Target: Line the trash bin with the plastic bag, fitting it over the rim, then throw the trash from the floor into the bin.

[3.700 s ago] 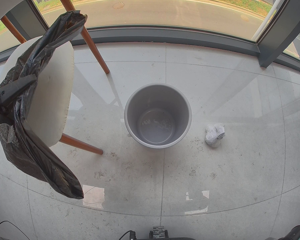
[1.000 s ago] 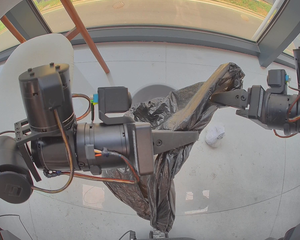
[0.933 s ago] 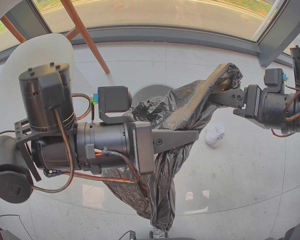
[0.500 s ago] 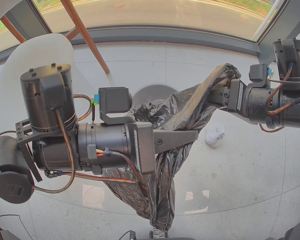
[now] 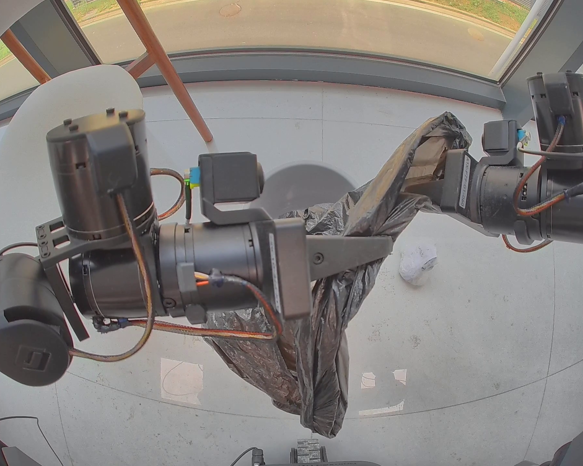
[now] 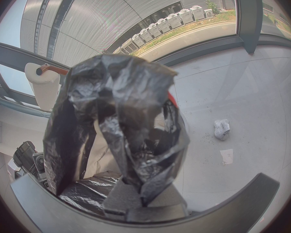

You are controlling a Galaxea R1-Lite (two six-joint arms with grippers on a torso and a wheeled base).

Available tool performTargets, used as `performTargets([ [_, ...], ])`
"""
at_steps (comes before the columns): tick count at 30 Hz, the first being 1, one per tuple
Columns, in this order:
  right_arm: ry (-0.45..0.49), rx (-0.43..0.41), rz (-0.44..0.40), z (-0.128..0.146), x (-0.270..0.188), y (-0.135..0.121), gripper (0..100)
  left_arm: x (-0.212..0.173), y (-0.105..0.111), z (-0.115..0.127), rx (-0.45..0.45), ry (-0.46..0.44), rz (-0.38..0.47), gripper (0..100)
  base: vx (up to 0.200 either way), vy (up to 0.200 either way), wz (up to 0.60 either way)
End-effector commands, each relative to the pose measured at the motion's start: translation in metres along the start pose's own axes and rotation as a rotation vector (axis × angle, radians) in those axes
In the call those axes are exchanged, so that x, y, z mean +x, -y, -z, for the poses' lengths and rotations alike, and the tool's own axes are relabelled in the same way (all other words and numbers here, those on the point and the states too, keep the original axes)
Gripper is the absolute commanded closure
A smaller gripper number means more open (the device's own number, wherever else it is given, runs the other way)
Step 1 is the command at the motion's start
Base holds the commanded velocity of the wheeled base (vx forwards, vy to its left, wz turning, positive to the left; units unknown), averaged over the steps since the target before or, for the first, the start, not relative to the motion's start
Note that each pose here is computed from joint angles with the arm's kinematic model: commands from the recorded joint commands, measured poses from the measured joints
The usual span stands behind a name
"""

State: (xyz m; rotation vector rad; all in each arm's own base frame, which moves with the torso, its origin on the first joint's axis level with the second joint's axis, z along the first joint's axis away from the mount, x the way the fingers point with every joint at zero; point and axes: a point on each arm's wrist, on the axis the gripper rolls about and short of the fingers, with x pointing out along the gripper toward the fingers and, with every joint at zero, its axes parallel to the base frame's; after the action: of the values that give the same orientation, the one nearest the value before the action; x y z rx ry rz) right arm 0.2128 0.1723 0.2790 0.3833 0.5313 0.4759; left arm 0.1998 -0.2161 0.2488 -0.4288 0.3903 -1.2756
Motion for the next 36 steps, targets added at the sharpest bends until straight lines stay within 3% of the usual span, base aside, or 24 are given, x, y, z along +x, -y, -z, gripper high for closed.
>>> performTargets([
  [1,0.013,0.007,0.001,-0.004,-0.002,0.002,100,0.002,0.000,-0.005,0.005,0.010,0.004,100,0.000,0.000,0.00],
  [13,0.085,0.028,-0.011,-0.034,0.012,-0.001,100,0.014,-0.019,-0.019,0.014,0.045,-0.033,100,0.000,0.000,0.00],
  [14,0.087,0.030,-0.009,-0.036,0.017,-0.001,100,0.014,-0.020,-0.021,0.017,0.050,-0.034,0,0.000,0.000,0.00],
  [27,0.078,0.034,0.006,-0.042,0.050,0.000,100,0.016,-0.050,-0.041,0.030,0.108,-0.094,0,0.000,0.000,0.00],
  [36,0.041,0.030,-0.019,-0.039,0.056,0.000,100,0.008,-0.067,-0.041,0.011,0.111,-0.147,0,0.000,0.000,0.00],
])
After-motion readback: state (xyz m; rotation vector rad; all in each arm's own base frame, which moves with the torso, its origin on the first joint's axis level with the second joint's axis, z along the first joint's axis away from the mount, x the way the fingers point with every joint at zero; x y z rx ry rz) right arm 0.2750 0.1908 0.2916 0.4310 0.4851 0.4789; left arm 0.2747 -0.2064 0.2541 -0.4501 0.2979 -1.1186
